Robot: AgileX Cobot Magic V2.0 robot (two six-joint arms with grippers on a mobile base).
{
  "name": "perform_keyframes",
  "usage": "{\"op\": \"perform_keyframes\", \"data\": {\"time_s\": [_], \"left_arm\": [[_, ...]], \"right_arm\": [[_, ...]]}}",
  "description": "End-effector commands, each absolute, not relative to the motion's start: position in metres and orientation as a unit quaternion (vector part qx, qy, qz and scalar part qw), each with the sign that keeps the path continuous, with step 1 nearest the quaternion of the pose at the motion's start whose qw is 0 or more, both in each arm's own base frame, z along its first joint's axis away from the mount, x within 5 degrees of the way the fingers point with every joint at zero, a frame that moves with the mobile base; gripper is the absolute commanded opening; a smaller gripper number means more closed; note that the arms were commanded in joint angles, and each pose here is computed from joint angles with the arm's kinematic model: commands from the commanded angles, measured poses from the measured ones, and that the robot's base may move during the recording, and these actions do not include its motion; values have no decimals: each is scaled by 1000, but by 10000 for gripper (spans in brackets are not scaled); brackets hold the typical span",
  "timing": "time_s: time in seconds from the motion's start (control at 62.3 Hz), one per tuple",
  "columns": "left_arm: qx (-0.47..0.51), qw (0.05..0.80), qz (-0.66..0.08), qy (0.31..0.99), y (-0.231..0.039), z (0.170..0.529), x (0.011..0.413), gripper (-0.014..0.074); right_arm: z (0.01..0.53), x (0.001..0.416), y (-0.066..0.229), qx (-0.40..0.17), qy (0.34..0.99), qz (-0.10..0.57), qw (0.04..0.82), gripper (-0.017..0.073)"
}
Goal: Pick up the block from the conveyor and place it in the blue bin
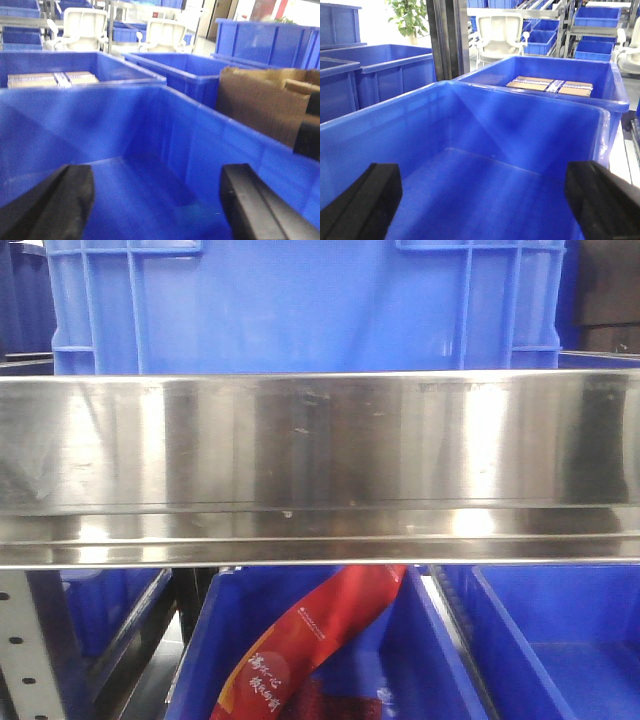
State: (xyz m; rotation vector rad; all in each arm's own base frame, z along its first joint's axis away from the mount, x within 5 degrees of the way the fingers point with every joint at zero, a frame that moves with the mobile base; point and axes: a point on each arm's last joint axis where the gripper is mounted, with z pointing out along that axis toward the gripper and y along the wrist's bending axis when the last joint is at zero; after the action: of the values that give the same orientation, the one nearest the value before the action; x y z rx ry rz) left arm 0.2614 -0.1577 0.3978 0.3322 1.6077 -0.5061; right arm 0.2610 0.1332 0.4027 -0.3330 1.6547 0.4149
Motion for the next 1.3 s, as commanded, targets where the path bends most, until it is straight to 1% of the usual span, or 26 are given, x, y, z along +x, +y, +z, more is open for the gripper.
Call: {"op": "perform_keyframes", "data": {"time_s": [0.0,0.064,0.08,0.112,0.16,0.177,0.225,0.305,0.321,0.353,0.369,0.417,0.513,0.626,0.738,0.834,0.931,0.995,1.091,1.284], "left_arm": [[138,682,-235,679,-149,420,246,290],[138,688,-240,671,-143,431,234,163],[139,689,-241,670,-141,433,230,102],[139,689,-242,668,-139,436,228,41],[136,698,-244,660,-137,440,224,-76],[134,702,-244,655,-136,442,224,-104],[128,716,-245,640,-134,446,222,-111],[116,743,-248,611,-130,456,218,-111],[114,746,-249,607,-128,458,216,-111],[114,749,-249,604,-127,460,214,-111],[114,751,-249,601,-126,462,212,-111],[116,750,-251,602,-124,464,208,-111],[128,738,-250,613,-120,466,198,-111],[146,719,-225,641,-107,465,188,-111],[141,691,-183,685,-84,461,179,-111],[115,691,-153,698,-62,456,166,-111],[83,699,-127,699,-42,446,150,-111],[65,696,-119,705,-34,430,139,-111],[38,693,-113,711,-24,405,119,-111],[8,675,-95,732,-14,341,90,-111]], "right_arm": [[426,242,124,-143,698,189,676,570],[437,231,118,-141,685,193,689,570],[440,227,116,-140,680,193,693,570],[444,222,114,-140,674,194,699,570],[448,218,111,-139,668,195,705,555],[450,216,111,-139,666,195,706,544],[452,213,109,-138,663,196,710,472],[455,208,107,-138,660,197,712,248],[455,207,106,-138,661,197,711,167],[456,205,105,-138,661,197,711,55],[457,204,105,-138,661,197,711,-27],[458,201,103,-139,661,197,710,-173],[461,196,101,-141,657,194,715,-162],[466,190,88,-159,651,140,729,-162],[466,185,62,-115,678,109,717,-162],[458,180,44,-79,720,91,683,-162],[445,170,32,-57,739,76,667,-162],[432,164,29,-53,740,72,666,-162],[412,149,27,-50,725,76,683,-162],[348,125,23,-29,722,99,684,-162]]}}
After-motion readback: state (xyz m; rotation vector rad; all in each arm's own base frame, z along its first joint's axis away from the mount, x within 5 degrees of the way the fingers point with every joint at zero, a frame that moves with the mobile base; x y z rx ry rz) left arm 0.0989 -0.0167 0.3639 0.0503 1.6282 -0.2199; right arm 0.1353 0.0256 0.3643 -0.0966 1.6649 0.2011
